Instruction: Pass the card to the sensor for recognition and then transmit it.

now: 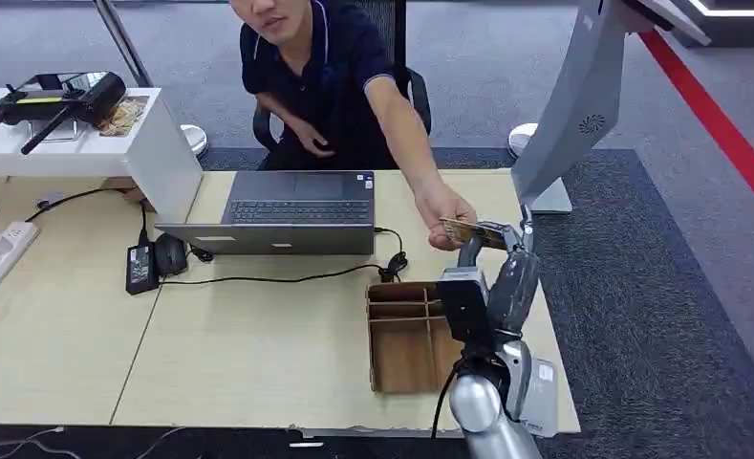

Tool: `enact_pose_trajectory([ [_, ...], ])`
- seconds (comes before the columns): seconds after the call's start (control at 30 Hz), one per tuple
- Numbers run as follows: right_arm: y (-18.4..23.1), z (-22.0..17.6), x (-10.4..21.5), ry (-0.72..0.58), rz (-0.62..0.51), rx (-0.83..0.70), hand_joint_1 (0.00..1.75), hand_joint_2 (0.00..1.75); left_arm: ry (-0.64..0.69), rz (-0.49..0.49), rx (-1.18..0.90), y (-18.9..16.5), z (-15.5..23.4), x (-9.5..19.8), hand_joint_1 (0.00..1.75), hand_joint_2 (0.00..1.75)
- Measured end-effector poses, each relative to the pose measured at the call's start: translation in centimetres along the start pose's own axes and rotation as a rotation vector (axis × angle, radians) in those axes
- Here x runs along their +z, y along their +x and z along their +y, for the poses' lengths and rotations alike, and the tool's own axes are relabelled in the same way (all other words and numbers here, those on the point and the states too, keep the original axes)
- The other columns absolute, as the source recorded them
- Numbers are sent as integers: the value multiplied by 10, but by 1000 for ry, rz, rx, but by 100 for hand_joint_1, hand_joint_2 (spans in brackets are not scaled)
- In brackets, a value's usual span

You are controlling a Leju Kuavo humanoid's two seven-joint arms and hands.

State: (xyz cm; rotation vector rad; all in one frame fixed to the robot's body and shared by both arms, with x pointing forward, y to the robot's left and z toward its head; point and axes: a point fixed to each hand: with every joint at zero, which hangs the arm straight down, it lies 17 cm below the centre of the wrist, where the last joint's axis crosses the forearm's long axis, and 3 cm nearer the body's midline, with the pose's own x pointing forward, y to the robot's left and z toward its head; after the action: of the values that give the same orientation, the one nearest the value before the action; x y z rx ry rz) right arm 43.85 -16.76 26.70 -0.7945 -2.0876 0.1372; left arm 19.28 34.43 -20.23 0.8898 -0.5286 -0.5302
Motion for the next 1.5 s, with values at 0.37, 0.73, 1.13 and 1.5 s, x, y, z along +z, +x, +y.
enact_pose_trajectory([
  [0.37,0,3,2,6,4,-1,175,175,-2,-12,1,4,-1,0,0,175],
  [0.73,1,3,2,6,0,3,79,175,-2,-13,2,4,-1,0,0,175],
  [1.13,0,4,2,10,-2,26,0,175,-3,-18,3,6,-1,1,0,175],
  [1.5,-20,9,8,46,98,39,0,175,0,2,10,1,1,-1,0,175],
])
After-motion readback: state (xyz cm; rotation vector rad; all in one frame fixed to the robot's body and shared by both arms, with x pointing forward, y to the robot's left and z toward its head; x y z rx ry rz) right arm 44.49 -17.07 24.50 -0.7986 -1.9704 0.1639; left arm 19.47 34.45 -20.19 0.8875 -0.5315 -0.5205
